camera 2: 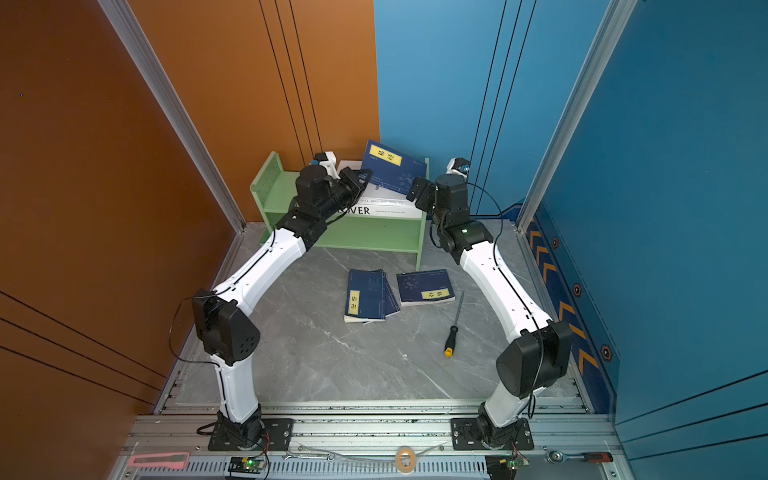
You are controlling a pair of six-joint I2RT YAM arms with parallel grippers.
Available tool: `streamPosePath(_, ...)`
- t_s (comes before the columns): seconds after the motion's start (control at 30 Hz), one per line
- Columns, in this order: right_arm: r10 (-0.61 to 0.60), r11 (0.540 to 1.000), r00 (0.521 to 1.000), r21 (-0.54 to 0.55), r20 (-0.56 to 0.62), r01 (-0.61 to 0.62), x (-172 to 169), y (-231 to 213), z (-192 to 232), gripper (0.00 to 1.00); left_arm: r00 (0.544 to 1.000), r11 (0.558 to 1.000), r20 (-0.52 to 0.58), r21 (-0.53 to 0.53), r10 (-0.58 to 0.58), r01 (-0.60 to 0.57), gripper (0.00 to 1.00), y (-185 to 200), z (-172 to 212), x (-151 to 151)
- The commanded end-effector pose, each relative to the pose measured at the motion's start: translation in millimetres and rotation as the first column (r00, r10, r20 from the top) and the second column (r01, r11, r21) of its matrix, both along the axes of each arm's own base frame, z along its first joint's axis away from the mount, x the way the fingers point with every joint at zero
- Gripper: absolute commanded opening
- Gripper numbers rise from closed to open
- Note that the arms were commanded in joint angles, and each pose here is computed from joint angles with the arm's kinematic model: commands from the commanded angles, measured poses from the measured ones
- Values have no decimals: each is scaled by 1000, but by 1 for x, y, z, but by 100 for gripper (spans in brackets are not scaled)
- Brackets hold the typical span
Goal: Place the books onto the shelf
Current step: 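Lower the blue book onto the white book with both grippers, then push the blue book flat onto the white book with both grippers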
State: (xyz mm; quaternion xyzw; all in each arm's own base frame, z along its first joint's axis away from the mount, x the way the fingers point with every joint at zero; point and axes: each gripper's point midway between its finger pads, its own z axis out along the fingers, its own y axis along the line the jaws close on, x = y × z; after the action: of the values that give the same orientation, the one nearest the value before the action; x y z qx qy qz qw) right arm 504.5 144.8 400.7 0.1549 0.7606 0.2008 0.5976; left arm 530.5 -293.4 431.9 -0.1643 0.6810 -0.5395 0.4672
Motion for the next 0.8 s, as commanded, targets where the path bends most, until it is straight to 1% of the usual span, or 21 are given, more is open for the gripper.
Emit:
streamPosePath(0.0,4,1000,1000,-31,-10,-4,5,0,1,100,1000,1000,21,1,-3,3,0,-4,10,-8)
streamPosePath(0.27,-35,996,997,-83,-75,28,16,-3,-28,99,1000,1000,-9,-4,-6,6,0,-5,1,-9)
streamPosePath(0.57,-88,989,987,-130,-134,71,17,-12,-50,98,1000,1000,-19,-13,9,-10,1,0,-2,-12)
streamPosePath(0.67,-90,989,986,-132,-139,72,14,-13,-52,98,1000,1000,-21,-12,11,-11,7,1,-3,-12)
streamPosePath(0.77,-98,988,985,-135,-142,79,12,-15,-54,98,1000,1000,-21,-11,20,-20,16,5,-3,-11)
